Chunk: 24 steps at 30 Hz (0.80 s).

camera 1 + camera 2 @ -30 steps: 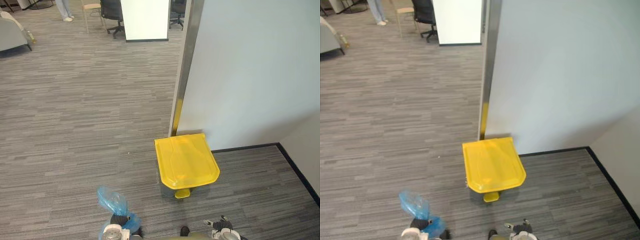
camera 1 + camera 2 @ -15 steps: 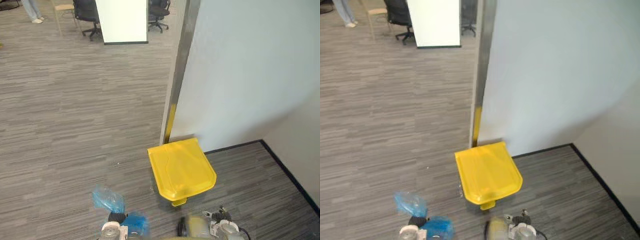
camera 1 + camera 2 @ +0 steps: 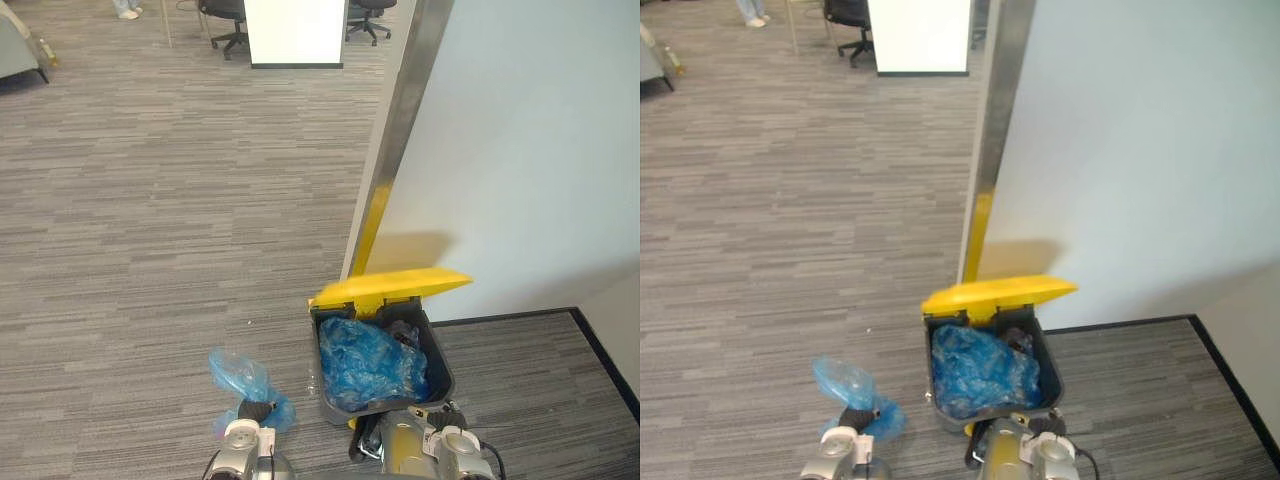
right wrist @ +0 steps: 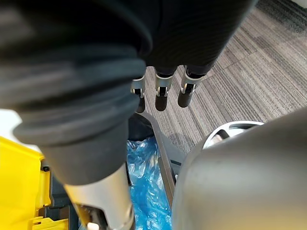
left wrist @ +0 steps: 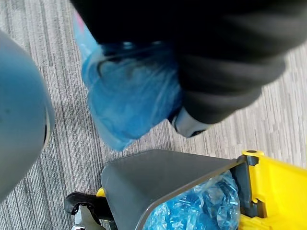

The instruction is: Gather rubbish on tea table into small bin, then transfer packed bag to large trash can.

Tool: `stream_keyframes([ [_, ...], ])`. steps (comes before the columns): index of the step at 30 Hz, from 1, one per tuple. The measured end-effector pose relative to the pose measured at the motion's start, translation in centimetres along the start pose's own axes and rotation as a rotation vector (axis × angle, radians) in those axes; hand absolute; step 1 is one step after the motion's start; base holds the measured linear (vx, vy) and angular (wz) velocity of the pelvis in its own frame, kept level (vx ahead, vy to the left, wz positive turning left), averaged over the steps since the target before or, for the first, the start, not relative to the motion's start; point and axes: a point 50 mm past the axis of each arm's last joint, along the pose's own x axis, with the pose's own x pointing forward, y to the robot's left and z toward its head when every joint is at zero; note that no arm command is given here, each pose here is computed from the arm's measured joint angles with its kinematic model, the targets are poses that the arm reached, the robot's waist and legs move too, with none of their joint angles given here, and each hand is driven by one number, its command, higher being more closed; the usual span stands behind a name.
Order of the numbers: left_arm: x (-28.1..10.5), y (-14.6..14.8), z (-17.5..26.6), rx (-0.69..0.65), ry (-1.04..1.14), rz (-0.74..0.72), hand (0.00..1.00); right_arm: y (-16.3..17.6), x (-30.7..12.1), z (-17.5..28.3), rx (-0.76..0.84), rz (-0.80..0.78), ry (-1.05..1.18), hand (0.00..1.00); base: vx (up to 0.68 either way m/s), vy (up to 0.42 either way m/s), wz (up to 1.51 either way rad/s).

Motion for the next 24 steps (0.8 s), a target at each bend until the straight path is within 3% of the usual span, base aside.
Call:
stream_keyframes([
  [10, 0.3, 1.1, 1.2, 0.026, -0.040, 0.017, 1.00, 1.9, -0.2, 1.5, -0.053, 0.070, -0.063, 0.00, -0.15, -0.026, -0.04],
  [18, 0.5, 1.4, 8.8, -0.062, -0.310, 0.053, 1.00, 7.7, -4.0, 16.5, -0.073, 0.240, -0.620, 0.00, -0.13, -0.023, 0.04],
  [24, -0.1, 1.4, 12.0, -0.096, -0.431, 0.053, 1.00, 8.1, -7.0, 23.8, -0.063, 0.250, -0.863, 0.00, -0.08, -0.066, 0.00],
])
